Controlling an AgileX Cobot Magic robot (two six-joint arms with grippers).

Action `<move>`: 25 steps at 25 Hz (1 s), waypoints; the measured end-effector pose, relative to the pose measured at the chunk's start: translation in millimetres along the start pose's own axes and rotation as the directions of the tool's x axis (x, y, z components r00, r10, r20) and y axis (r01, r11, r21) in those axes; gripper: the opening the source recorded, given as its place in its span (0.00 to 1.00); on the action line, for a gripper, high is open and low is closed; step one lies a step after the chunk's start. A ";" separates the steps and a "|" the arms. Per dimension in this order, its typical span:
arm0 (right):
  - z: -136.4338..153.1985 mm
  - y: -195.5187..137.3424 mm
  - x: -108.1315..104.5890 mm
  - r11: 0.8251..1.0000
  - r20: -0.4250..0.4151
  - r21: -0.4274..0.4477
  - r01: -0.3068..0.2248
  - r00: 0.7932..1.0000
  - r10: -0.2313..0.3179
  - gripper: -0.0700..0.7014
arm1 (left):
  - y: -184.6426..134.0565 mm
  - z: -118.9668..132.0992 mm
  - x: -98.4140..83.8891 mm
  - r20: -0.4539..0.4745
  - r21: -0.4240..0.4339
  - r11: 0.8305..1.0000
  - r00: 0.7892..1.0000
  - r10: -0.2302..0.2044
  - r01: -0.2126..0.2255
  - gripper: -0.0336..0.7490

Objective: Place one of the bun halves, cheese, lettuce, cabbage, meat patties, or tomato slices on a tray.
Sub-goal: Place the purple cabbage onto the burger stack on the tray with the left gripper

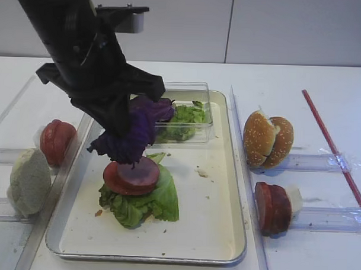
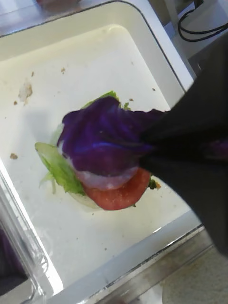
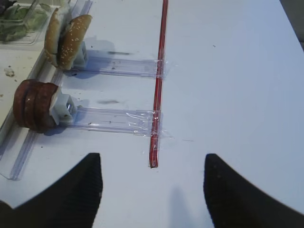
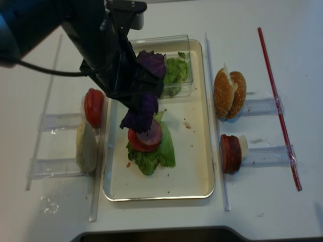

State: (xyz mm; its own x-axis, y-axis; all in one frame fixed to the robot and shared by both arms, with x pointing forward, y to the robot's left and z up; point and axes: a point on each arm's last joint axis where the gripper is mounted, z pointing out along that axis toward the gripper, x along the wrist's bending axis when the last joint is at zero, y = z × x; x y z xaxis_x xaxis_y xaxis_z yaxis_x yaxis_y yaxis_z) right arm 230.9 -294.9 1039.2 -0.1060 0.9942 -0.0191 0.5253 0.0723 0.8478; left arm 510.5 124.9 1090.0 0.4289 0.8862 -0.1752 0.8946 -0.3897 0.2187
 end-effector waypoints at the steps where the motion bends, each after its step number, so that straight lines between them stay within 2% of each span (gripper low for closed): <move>1: 0.0 0.0 0.0 1.000 0.000 0.000 0.000 1.000 0.000 0.70 | 1.1 4.2 0.7 -0.004 0.010 1.000 1.000 -0.001 0.001 0.09; 11: 0.0 0.0 0.0 1.000 0.000 0.000 0.000 1.000 0.000 0.70 | 12.4 44.8 5.9 -0.019 0.109 0.994 1.000 -0.016 0.018 0.09; 19: 0.0 0.0 0.0 1.000 0.000 0.000 0.000 1.000 0.000 0.70 | 14.2 55.1 7.2 -0.023 0.135 0.991 1.000 -0.020 0.023 0.09; 25: 0.0 0.0 0.0 1.000 0.000 0.000 0.000 1.000 0.000 0.70 | 16.5 55.7 7.2 -0.021 0.108 0.994 1.000 -0.020 0.022 0.09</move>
State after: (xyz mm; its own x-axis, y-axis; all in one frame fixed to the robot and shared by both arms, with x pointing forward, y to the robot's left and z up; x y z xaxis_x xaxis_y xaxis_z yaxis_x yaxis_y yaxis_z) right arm 230.9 -294.9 1039.2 -0.1060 0.9942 -0.0191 0.5253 0.0723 0.8478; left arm 535.3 110.9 1038.8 0.4080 0.8990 -0.1592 0.9123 -0.3945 0.1101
